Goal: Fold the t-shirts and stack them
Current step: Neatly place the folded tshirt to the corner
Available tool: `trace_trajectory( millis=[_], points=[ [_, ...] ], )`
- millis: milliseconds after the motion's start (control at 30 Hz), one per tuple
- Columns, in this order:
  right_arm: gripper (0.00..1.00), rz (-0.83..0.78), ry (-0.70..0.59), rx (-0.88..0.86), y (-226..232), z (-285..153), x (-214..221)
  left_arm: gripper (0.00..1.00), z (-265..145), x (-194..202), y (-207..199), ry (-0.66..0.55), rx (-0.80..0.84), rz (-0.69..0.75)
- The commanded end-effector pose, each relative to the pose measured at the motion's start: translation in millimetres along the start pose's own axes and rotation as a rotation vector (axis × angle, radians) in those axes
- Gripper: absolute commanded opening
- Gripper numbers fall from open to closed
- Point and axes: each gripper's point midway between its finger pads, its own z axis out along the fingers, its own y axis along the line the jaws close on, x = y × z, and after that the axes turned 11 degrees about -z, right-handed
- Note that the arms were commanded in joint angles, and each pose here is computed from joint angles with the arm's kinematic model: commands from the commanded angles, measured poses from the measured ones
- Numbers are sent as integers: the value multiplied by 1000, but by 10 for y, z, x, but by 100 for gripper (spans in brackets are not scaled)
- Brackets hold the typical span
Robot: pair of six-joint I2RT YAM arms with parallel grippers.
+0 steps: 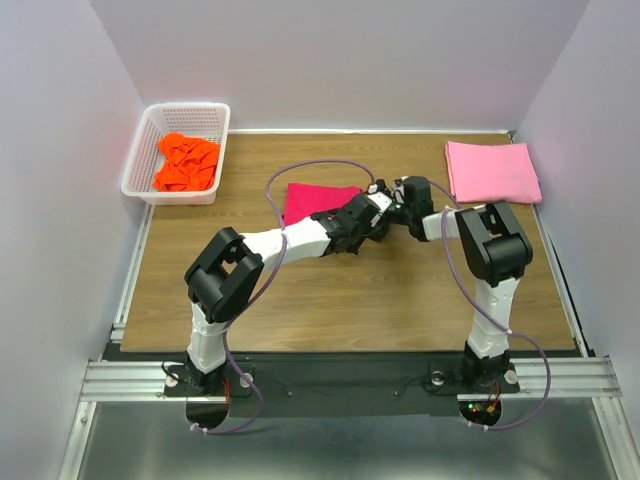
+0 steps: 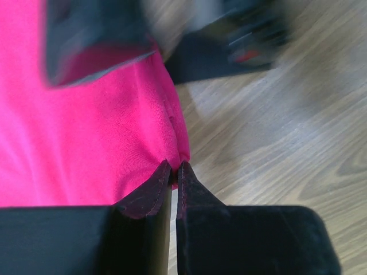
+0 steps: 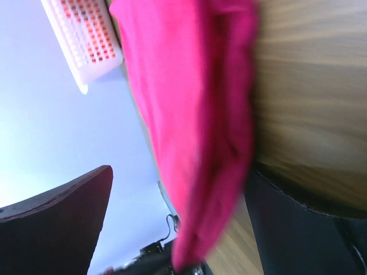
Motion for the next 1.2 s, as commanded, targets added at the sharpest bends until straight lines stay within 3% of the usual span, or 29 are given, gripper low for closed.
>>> trace_trajectory(
  millis=[0, 133, 233, 267, 333, 367, 400, 467, 533, 567, 633, 833, 967, 1067, 1167],
  points=[
    [100, 22, 58, 79, -250, 340, 302, 6, -246, -321, -103, -84, 60, -58],
    [95, -7, 57, 93, -206, 467, 293, 7, -250, -317, -135, -80, 74, -79],
    [79, -62, 47, 127, -197, 487, 215, 8, -269, -356, -180, -86, 94, -107],
    [66, -100, 39, 127, -169, 487, 174, 9, -271, -368, -200, -86, 102, -113],
    [52, -126, 27, 159, -198, 468, 131, 12, -304, -411, -226, -94, 113, -144],
    [34, -172, 16, 157, -133, 466, 65, 14, -326, -438, -236, -100, 119, -154],
    [27, -179, 14, 196, -191, 443, 40, 21, -348, -458, -243, -104, 121, -171],
    [11, -253, 10, 229, -191, 419, -29, 47, -393, -497, -245, -114, 124, -189],
    [4, -306, -15, 294, -195, 365, -208, 72, -485, -566, -212, -131, 131, -212],
    [1, -361, -2, 336, -262, 314, -240, 79, -512, -566, -178, -134, 129, -225],
    [1, -423, -23, 413, -257, 190, -488, 87, -660, -678, -16, -170, 129, -274],
    [1, -739, -63, 780, -486, -408, -1253, 89, -1052, -712, 762, -259, 115, -438],
    [0, -872, -88, 984, -602, -848, -1661, 97, -1161, -369, 1548, -279, -15, -549],
    [0, -916, -132, 1106, -624, -1191, -1972, 99, -1346, -275, 1777, -344, -47, -631],
    [1, -975, -171, 1204, -555, -1471, -2259, 99, -1293, 70, 1887, -300, -87, -678]
  ],
)
